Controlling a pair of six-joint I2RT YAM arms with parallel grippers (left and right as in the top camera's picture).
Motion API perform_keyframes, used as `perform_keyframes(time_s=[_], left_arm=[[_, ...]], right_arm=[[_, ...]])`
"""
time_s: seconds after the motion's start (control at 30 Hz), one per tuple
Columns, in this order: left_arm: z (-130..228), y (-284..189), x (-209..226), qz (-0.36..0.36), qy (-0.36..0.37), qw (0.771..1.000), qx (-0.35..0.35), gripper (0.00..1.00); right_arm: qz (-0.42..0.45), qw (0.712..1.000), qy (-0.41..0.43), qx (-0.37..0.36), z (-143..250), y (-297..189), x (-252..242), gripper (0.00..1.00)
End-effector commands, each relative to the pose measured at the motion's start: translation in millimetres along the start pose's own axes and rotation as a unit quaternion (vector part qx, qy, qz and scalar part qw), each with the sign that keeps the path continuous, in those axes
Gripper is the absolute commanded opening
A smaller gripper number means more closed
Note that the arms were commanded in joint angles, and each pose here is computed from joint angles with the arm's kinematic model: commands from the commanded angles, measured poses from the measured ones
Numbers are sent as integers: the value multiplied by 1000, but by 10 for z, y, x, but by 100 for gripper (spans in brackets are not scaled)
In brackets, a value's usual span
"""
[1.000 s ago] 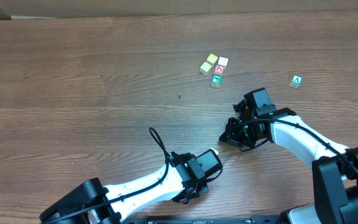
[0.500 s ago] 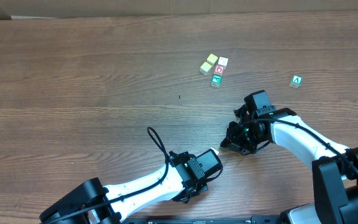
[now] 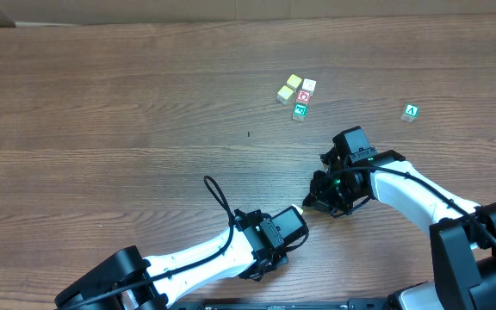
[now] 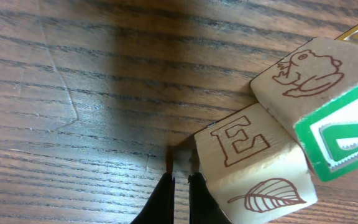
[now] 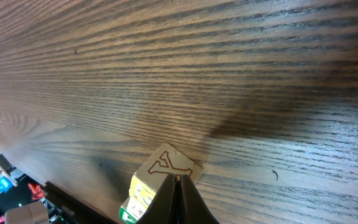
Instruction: Flip 3 blocks
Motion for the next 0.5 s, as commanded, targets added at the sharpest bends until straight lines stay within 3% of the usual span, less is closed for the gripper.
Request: perform_keyframes(time_s=[0.0, 0.47], left_arm=[[-4, 35, 27, -10, -9, 1000, -8, 4], [-7, 35, 29, -10, -9, 1000, -10, 4]], right_arm=[[3, 1000, 3, 0, 10, 12, -13, 4], [-15, 1000, 18, 0, 31, 95, -59, 4]])
Point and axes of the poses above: each gripper's point midway between its finger pads, its own y axis out along the fingers, its own x axis along the line the jaws close on, z = x × y, the point moved 7 cm from there along -y, back along the fingers, and after that the axes turned 8 degrees about y, right-handed, at the moved point
